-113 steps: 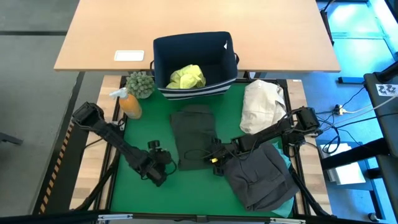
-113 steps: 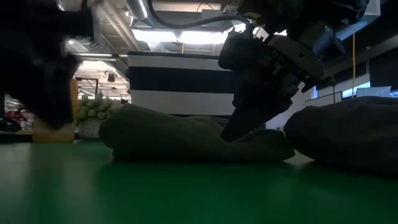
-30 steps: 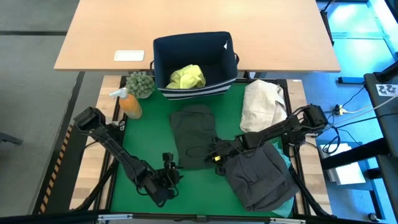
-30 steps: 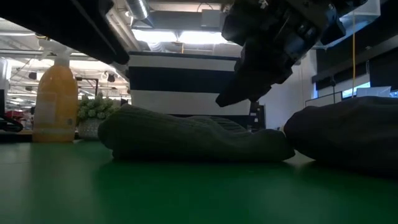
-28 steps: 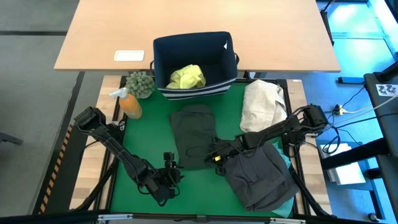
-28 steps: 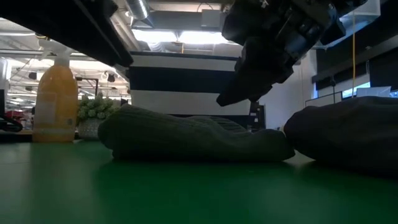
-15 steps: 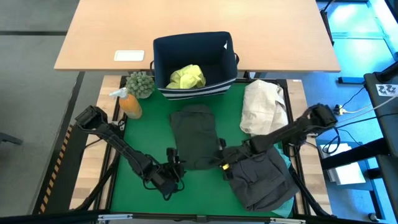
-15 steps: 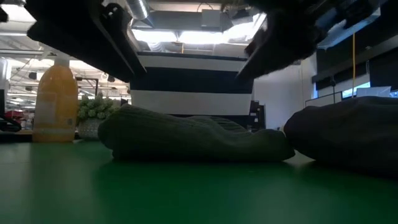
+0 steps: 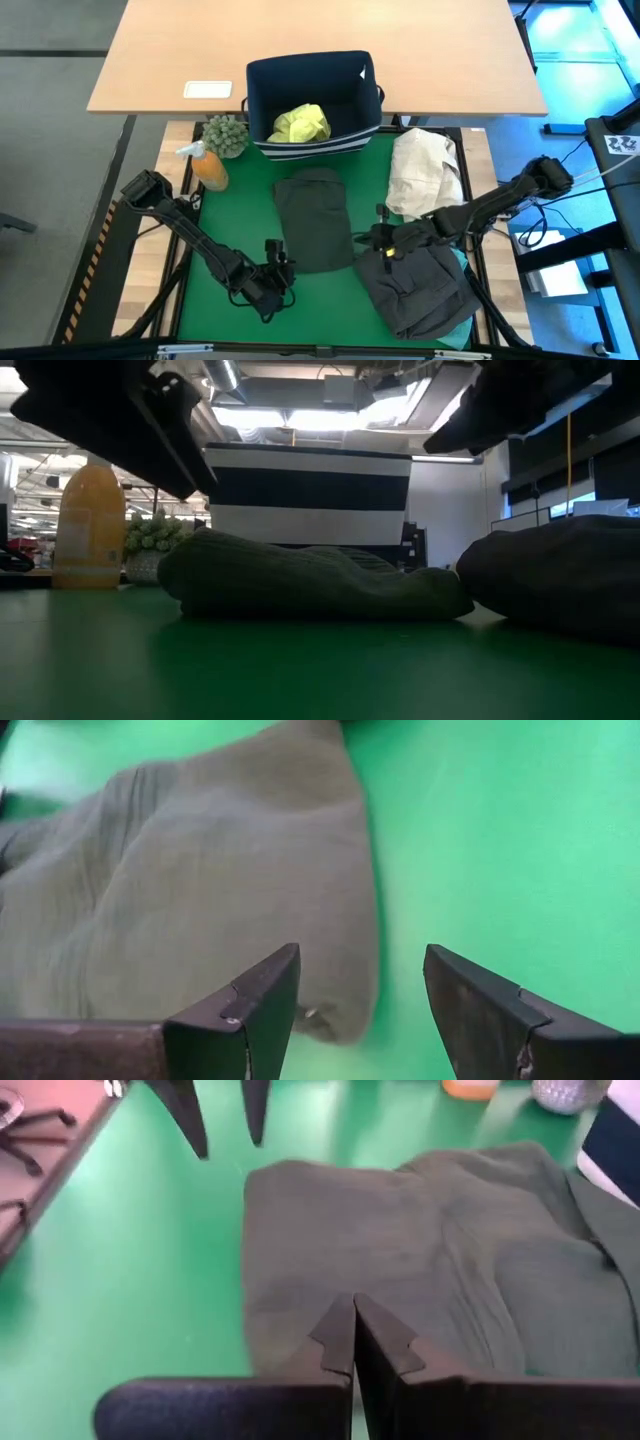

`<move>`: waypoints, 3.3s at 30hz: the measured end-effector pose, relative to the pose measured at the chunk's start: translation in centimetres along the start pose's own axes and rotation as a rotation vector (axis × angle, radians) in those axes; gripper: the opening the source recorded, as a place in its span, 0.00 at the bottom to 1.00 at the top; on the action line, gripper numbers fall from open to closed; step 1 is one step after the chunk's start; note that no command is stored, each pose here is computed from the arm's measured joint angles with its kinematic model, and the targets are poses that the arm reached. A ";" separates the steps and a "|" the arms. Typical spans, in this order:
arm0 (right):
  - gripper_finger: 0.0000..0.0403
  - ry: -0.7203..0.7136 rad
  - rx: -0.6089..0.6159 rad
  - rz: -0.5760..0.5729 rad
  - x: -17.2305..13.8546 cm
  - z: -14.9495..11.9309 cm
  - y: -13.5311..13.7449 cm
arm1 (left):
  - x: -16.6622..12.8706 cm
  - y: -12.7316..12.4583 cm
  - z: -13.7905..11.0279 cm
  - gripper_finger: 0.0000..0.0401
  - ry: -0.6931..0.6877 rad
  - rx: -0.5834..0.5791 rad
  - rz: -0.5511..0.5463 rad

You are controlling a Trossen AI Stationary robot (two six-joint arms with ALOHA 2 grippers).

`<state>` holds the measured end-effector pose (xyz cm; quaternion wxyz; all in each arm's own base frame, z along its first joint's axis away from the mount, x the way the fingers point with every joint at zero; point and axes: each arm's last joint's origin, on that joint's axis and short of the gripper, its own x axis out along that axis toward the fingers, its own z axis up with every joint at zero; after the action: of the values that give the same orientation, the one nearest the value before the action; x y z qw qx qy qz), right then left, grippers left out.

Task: Fold laundry
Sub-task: Fold the green polo shirt

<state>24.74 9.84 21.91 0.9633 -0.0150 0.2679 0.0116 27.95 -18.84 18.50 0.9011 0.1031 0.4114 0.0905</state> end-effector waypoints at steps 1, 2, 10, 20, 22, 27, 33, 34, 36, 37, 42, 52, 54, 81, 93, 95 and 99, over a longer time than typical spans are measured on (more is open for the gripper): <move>0.01 -0.009 0.004 0.017 -0.1 -0.1 0.2 | 0.1 0.0 -0.2 0.52 0.015 -0.013 0.007; 0.01 -0.019 0.001 0.035 -0.2 -0.1 0.4 | 0.2 0.0 -0.4 0.52 0.029 -0.032 0.016; 0.01 -0.077 -0.112 0.012 -1.4 -0.4 3.1 | 0.8 -0.4 -2.7 0.52 0.052 -0.246 0.021; 0.01 -0.128 -0.183 -0.102 -2.3 -0.6 4.5 | 2.7 -0.1 -4.7 0.52 -0.047 -0.384 -0.007; 0.01 -0.156 -0.179 -0.095 -2.4 -0.3 4.6 | 3.3 0.5 -4.9 0.52 -0.046 -0.404 -0.002; 0.01 -0.253 -0.197 -0.051 -3.5 0.6 5.0 | 4.3 1.5 -5.5 0.52 -0.058 -0.444 0.005; 0.01 -0.415 -0.122 -0.021 -3.9 -1.3 3.4 | 4.5 1.7 -5.7 0.44 -0.070 -0.437 0.014; 0.01 -0.449 -0.100 -0.007 -4.0 -1.7 3.1 | 4.4 1.6 -5.8 0.41 -0.072 -0.429 0.012; 0.01 -0.517 -0.055 0.020 -4.2 -2.4 2.5 | 4.3 1.5 -5.8 0.32 -0.073 -0.424 0.007; 0.01 -0.539 -0.035 0.019 -4.2 -2.7 2.2 | 4.3 1.4 -5.8 0.27 -0.071 -0.424 0.001; 0.01 -0.555 0.028 0.045 -4.3 -3.0 2.1 | 3.7 0.4 -6.4 0.03 -0.028 -0.445 -0.074; 0.01 -0.545 0.043 0.118 -4.1 -2.7 2.5 | 0.0 -4.0 -8.9 0.01 0.027 -0.527 -0.255; 0.01 -0.541 0.043 0.121 -3.9 -2.8 2.5 | -0.7 -4.6 -9.4 0.01 0.032 -0.532 -0.279; 0.37 -0.119 -0.358 0.211 2.8 0.8 8.1 | -5.4 -3.1 -6.7 0.05 0.089 -0.412 -0.580; 0.72 -0.154 -0.424 0.230 5.8 -0.4 9.5 | -4.3 -2.0 -6.9 0.16 0.216 -0.389 -0.564; 0.73 -0.131 -0.450 0.222 6.4 -0.5 9.8 | -4.3 -2.1 -6.9 0.17 0.250 -0.384 -0.601; 0.73 -0.119 -0.487 0.224 7.6 -0.2 10.6 | -4.5 -2.2 -7.5 0.22 0.374 -0.365 -0.651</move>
<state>30.76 20.48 17.56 0.9379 -0.2159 0.2003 0.1831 19.51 -21.19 16.34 0.7959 -0.2119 0.5562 -0.1106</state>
